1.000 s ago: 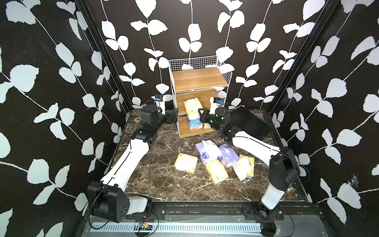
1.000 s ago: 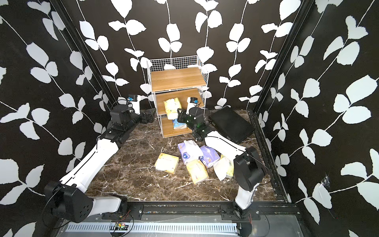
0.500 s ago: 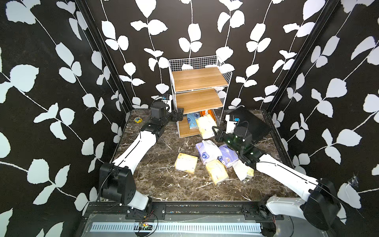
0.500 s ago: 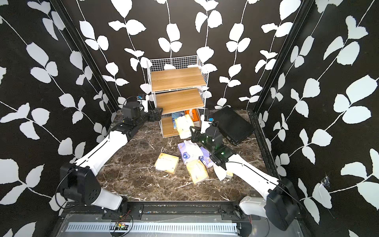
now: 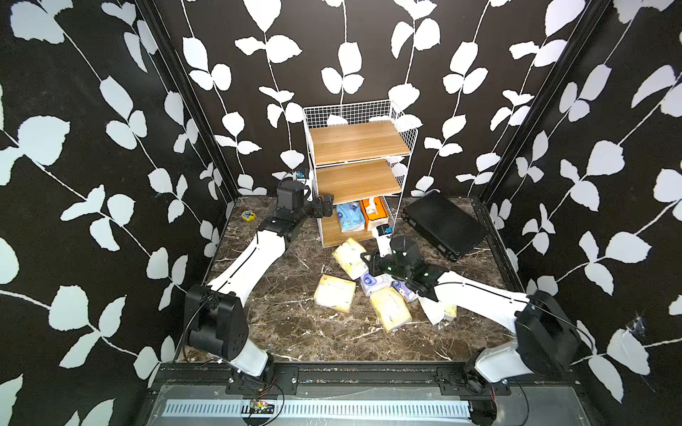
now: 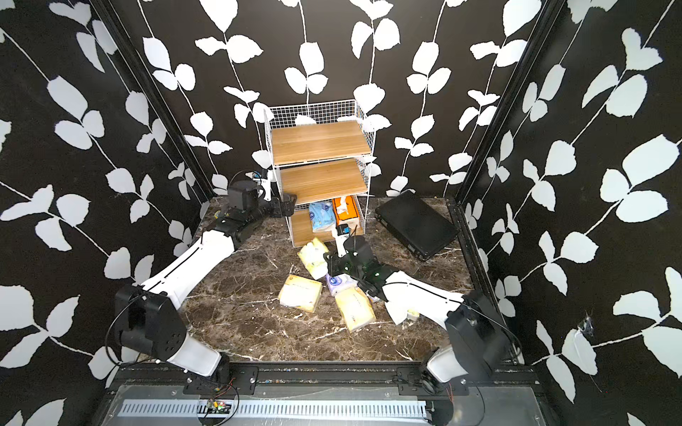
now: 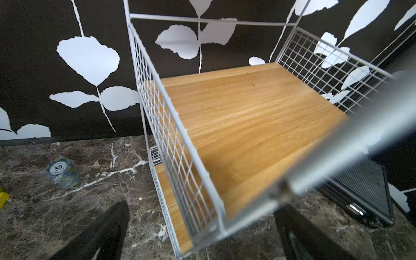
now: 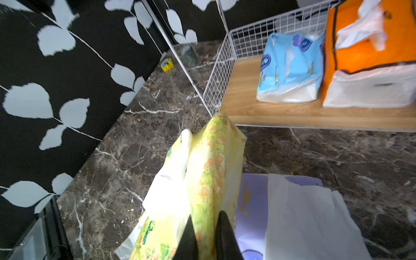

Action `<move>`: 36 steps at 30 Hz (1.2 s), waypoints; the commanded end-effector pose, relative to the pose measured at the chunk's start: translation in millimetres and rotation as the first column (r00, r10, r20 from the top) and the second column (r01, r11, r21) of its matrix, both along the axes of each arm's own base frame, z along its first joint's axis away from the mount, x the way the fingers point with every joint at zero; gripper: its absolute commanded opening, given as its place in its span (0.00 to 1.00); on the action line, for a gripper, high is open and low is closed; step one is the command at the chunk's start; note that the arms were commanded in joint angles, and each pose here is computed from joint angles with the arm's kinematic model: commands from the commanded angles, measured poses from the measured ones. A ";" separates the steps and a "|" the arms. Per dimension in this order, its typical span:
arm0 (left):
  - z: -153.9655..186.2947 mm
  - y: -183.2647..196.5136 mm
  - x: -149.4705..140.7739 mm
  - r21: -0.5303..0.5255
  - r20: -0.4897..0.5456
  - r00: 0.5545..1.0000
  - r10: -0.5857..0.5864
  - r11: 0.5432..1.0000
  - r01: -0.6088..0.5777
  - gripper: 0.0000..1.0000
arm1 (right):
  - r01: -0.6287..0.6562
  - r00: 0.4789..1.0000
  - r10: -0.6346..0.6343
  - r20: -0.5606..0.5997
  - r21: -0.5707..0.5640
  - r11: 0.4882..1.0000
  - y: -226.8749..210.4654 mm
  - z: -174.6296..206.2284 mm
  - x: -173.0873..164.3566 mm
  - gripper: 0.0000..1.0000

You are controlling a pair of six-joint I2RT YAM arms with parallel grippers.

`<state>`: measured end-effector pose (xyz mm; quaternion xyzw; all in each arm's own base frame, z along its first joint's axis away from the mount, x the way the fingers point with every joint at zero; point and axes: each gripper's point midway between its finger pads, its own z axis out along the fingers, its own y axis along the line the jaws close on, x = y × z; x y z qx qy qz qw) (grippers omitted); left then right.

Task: Remove the tissue boxes from the shelf
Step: Place the box of tissues at the center of the board.

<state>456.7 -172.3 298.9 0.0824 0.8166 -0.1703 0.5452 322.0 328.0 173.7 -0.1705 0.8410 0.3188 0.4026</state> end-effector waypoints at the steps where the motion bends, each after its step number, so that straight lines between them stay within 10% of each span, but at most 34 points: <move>1: 20.4 7.1 -24.5 0.041 0.060 0.998 -0.026 0.999 0.024 0.99 | -0.038 0.995 0.037 0.091 0.013 0.999 22.4 23.8 18.8 0.00; 15: 14.2 18.3 -47.5 0.125 0.088 0.995 -0.046 0.992 0.035 0.99 | -0.077 0.995 0.090 0.050 -0.221 0.972 53.6 -51.4 59.8 0.00; 36: 17.6 18.3 -47.7 0.130 0.098 0.994 -0.050 0.991 0.037 0.99 | -0.270 0.954 0.297 0.032 -0.330 0.905 49.1 -101.1 -26.6 0.10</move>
